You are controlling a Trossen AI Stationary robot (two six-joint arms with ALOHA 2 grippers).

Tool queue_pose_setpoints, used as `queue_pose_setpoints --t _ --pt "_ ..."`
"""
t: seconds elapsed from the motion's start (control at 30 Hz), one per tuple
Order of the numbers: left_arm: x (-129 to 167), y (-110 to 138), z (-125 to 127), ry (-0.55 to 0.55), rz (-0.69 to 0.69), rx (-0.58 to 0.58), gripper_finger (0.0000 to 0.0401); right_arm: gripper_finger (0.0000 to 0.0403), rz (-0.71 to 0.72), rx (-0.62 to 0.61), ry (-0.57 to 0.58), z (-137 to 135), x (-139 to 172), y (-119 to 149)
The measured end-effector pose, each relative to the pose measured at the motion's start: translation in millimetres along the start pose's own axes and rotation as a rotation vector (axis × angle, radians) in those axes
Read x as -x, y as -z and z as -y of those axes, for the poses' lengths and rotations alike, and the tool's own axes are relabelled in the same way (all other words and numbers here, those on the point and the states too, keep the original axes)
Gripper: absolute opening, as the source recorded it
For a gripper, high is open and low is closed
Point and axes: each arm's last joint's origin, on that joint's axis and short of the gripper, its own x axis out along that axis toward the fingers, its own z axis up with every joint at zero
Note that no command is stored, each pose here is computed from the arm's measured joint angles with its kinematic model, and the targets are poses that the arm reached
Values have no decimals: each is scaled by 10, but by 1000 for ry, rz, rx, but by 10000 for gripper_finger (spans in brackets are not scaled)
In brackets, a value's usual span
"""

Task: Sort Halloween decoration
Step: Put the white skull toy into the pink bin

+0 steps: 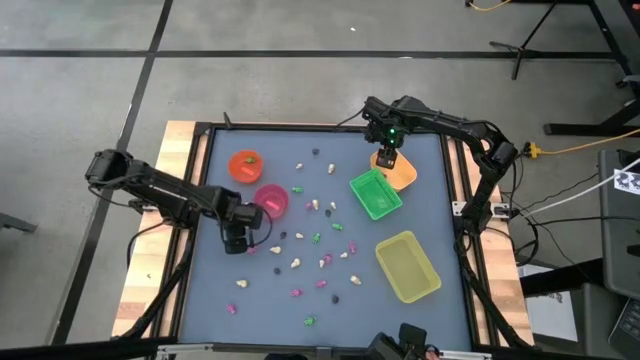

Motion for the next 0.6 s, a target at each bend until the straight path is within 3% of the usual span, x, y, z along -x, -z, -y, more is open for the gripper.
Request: queue_pose_setpoints --t 0.3,0.6 --pt "245 -224 60 2 124 5 83 218 4 0 2 2 0 -4" --pt "348 -423 -39 -177 328 82 83 218 18 -2 7 7 0 -17"
